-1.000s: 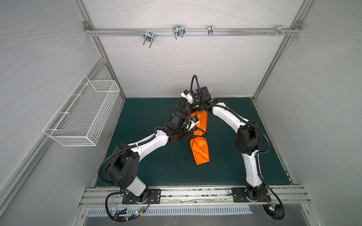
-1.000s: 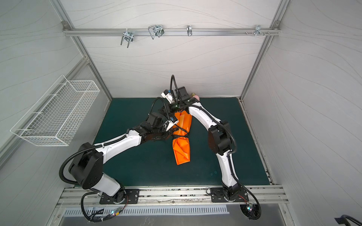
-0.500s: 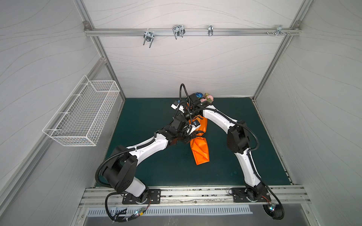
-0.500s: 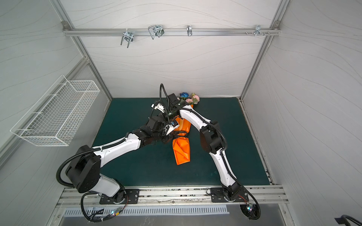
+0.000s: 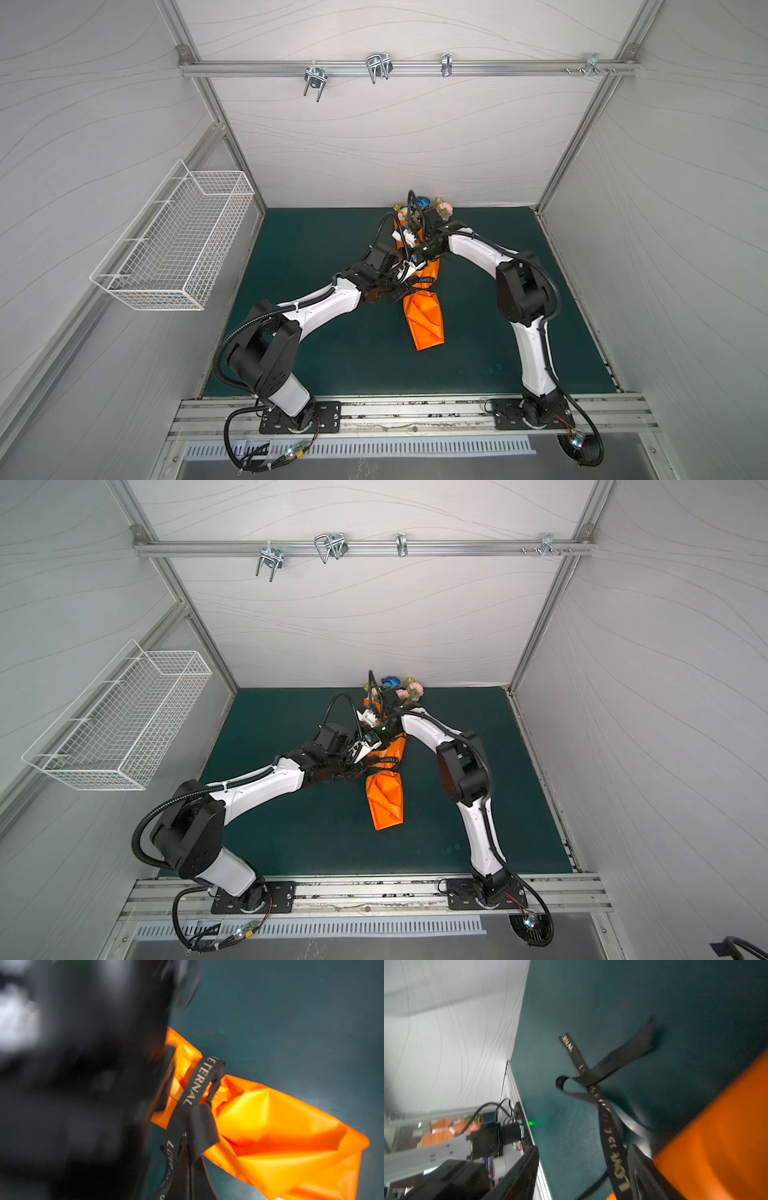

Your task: Tie the bouquet of fake flowers

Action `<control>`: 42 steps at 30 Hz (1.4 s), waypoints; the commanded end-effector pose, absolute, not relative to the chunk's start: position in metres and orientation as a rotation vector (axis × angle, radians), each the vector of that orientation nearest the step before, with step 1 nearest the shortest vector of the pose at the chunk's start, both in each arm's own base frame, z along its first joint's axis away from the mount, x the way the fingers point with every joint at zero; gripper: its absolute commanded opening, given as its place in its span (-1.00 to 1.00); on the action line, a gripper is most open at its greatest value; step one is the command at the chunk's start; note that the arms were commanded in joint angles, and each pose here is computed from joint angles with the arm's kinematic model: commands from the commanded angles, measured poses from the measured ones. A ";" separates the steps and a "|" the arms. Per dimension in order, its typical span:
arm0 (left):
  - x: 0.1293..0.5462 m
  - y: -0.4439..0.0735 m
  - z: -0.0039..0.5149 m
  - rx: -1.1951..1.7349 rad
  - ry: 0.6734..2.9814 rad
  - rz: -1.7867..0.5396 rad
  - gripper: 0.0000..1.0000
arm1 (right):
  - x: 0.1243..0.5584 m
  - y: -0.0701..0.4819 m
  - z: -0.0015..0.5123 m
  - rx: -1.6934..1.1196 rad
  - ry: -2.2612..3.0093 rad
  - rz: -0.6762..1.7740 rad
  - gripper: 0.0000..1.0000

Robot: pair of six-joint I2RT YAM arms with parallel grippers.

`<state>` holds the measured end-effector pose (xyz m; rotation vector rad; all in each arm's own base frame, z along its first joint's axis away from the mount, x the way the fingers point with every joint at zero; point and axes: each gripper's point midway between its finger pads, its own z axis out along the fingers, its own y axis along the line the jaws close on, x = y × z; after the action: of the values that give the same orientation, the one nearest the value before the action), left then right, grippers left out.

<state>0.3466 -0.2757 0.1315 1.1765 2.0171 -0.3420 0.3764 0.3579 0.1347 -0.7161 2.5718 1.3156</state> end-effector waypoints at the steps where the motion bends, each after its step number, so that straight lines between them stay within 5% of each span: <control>1: 0.371 -0.281 0.151 1.093 1.987 -0.404 -1.00 | 0.419 0.303 0.197 -0.381 2.435 1.095 0.35; 5: 0.382 -0.279 0.148 1.050 2.048 -0.447 -1.00 | 0.408 0.238 0.207 -0.103 2.341 0.863 0.34; 9: 0.396 -0.273 0.137 1.003 2.131 -0.444 -1.00 | 0.363 0.226 0.213 -0.155 2.283 0.615 0.34; 20: 0.415 -0.259 0.112 0.885 2.359 -0.597 -1.00 | 0.217 0.369 0.160 -1.192 1.931 0.255 0.19; 31: 0.429 -0.258 0.117 0.793 2.363 -0.775 -1.00 | 0.229 0.467 0.075 -1.481 1.729 -0.073 0.45; 42: 0.430 -0.259 0.114 0.798 2.368 -0.786 -1.00 | 0.269 0.483 0.044 -1.473 1.766 -0.138 0.58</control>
<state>0.4227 -0.2531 0.1086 0.7859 2.3908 -0.7558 0.2556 0.4809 0.0487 -1.4680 1.7747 -0.1106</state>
